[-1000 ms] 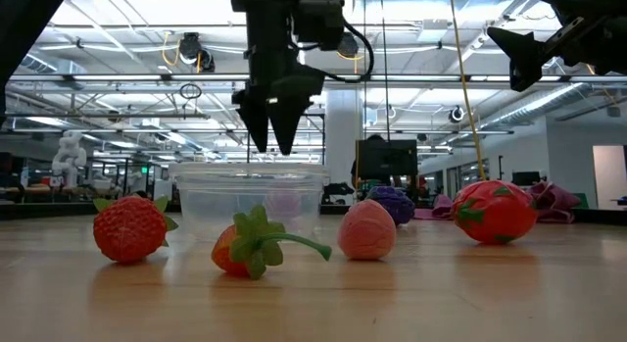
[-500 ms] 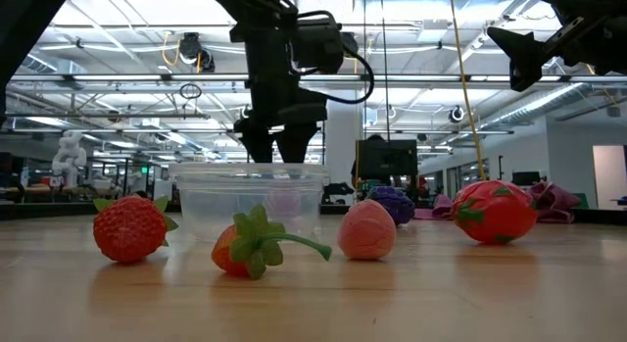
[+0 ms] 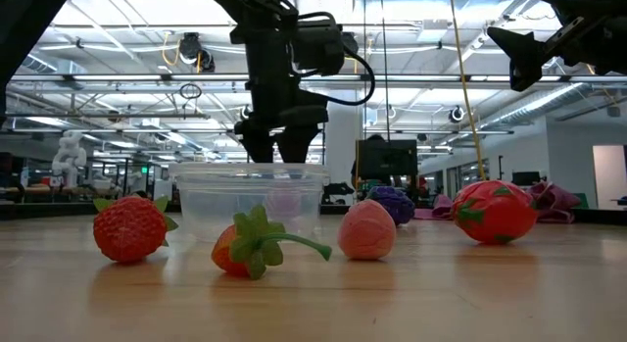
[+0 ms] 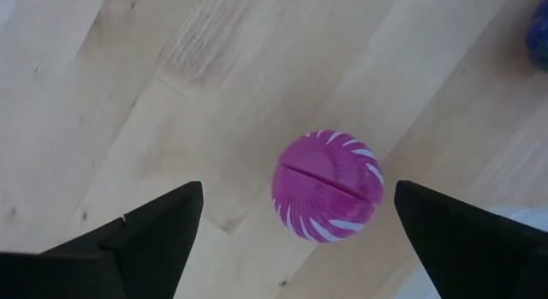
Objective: Pick and placing Produce into tupperware
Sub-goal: Put the purple onion into the transparent bin
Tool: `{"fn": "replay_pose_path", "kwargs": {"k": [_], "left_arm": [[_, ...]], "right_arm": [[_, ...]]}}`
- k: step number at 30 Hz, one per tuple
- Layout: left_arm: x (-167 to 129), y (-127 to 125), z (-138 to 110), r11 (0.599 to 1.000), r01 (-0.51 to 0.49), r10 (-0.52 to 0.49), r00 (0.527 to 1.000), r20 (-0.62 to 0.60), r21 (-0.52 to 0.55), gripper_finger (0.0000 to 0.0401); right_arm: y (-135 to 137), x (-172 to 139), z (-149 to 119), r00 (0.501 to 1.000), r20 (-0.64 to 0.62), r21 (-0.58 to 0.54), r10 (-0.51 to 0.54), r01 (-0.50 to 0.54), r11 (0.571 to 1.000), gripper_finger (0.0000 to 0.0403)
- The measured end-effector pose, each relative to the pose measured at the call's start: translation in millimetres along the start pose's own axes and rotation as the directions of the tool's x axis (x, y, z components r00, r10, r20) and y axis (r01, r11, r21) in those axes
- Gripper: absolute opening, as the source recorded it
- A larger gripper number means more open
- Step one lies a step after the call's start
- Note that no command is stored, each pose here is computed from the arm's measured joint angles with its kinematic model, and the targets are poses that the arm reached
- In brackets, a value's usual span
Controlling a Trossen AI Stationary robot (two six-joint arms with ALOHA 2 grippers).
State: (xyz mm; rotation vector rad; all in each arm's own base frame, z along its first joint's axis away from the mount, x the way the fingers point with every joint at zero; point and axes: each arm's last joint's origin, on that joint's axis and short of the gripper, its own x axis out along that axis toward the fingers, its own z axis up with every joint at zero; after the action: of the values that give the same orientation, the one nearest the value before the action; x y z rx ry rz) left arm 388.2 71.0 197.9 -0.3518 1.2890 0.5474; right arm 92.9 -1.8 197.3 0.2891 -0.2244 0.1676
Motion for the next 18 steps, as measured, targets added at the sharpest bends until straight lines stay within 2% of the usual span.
{"fn": "replay_pose_path", "kwargs": {"k": [14,18], "left_arm": [[0.4,-2.2,2.4,0.999,0.034,-0.034,0.999,0.020,-0.014,0.0392],[8.6,-1.2,-3.1,1.000,0.026,-0.026,1.000,0.003,-0.013,0.0392]], "right_arm": [[0.0,0.0,0.0,1.000,0.000,0.000,0.000,0.000,1.000,0.0290],[0.0,0.0,0.0,1.000,0.000,0.000,0.000,0.000,1.000,0.0290]]}}
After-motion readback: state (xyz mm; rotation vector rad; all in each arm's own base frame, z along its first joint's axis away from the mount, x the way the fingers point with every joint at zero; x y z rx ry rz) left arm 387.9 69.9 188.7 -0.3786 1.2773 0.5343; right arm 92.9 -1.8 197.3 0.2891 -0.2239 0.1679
